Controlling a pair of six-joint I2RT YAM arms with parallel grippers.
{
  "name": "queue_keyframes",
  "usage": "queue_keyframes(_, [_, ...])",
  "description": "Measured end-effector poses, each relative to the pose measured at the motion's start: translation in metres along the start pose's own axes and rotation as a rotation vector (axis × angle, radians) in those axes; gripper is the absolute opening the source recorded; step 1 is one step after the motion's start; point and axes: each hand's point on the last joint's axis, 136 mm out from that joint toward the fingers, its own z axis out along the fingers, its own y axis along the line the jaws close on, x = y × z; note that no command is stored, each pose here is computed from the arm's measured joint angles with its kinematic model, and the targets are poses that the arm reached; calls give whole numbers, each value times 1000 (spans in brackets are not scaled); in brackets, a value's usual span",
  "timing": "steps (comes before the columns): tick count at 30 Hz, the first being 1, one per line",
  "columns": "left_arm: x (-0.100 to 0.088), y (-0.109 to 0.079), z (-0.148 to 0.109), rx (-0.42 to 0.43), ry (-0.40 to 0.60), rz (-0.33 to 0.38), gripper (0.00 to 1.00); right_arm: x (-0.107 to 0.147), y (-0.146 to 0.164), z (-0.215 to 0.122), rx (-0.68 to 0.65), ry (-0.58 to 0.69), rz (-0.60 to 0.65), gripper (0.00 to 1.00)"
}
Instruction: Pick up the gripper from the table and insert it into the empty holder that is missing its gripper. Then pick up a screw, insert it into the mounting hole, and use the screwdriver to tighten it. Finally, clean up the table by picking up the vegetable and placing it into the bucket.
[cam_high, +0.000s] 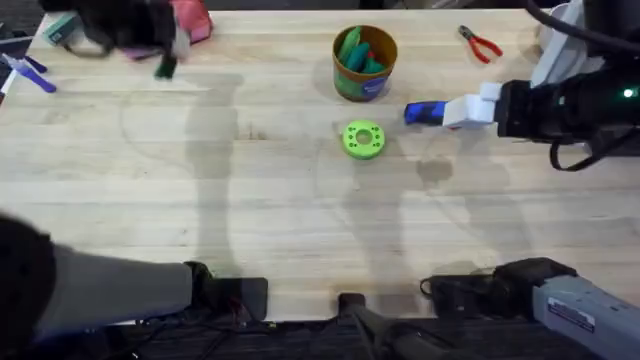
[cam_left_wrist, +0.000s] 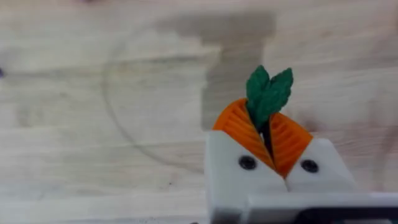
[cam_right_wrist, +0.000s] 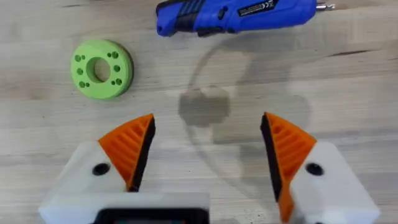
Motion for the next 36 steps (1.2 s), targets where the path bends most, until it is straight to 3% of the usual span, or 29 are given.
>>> queue_keyframes(5, [-42,-51,-51,51,-136,88,23,0,0,0,0,0,0,969])
queue_keyframes(9, [-62,-103,-58,123,-207,138,23,0,0,0,0,0,0,969])
queue_keyframes(14, [-77,-157,-42,204,-238,159,23,-2,0,0,-2,-6,0,967])
queue_keyframes(24, [-97,-266,25,404,-264,180,23,-4,1,0,-4,-15,1,970])
queue_keyframes(29, [-98,-298,49,499,-257,160,23,-4,1,0,-4,-15,1,969])
queue_keyframes(36, [-88,-312,63,534,-213,152,23,-5,1,0,-6,-20,1,970])
